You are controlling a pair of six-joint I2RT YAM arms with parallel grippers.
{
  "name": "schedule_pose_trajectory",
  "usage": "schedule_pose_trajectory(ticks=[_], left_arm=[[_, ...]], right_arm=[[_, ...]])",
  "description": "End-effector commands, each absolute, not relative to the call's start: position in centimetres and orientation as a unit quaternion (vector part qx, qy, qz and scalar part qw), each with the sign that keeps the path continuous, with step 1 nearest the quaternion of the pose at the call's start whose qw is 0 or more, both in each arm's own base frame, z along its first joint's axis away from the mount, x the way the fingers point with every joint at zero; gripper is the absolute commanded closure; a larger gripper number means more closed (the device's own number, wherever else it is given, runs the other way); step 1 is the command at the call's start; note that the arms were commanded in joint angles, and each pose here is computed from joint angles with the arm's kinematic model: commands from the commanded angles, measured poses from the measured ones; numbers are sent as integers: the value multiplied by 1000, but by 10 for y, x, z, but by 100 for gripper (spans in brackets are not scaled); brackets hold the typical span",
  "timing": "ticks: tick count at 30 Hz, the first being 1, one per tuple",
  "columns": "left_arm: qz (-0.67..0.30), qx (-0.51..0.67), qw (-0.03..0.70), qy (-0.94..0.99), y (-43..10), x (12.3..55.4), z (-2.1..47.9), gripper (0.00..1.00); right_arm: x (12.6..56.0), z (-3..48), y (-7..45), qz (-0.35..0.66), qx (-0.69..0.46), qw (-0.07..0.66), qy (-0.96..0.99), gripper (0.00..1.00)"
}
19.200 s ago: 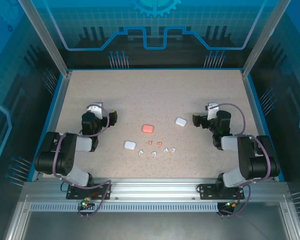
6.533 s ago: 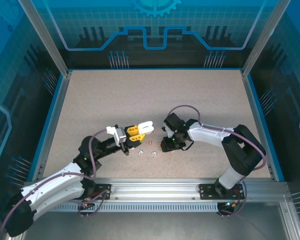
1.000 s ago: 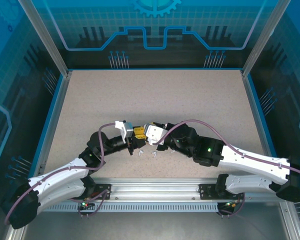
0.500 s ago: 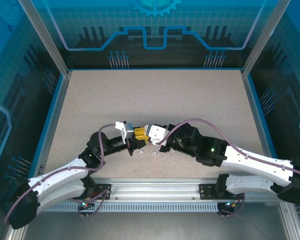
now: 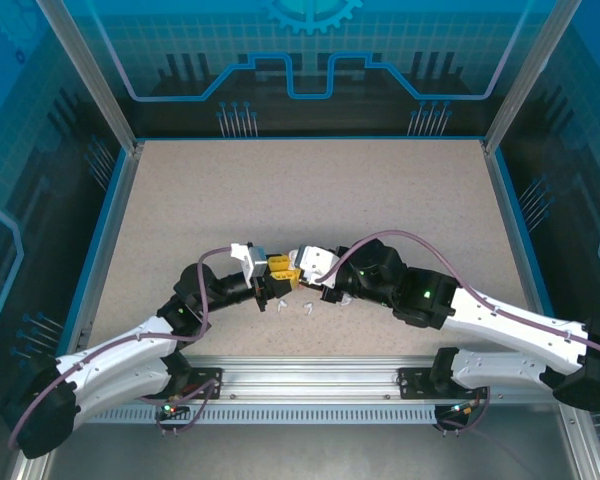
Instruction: Insert the wireless bluetooth earbuds into the charging case
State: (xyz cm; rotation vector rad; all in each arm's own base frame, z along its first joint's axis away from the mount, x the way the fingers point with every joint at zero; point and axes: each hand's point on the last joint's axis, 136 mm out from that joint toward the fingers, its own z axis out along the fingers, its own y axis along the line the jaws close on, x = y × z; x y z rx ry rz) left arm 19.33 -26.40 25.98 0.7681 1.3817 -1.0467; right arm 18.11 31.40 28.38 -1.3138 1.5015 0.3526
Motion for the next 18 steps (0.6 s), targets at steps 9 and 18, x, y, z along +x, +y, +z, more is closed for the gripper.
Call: schedule_pose_trajectory(ticks=[9, 18], left_arm=[[-450, 329, 614, 559, -262, 191, 283, 100], [-459, 320, 620, 550, -261, 189, 288, 100]], right_arm=[[166, 315, 315, 237, -532, 525, 621, 56], [173, 364, 286, 282, -435, 548, 656, 37]])
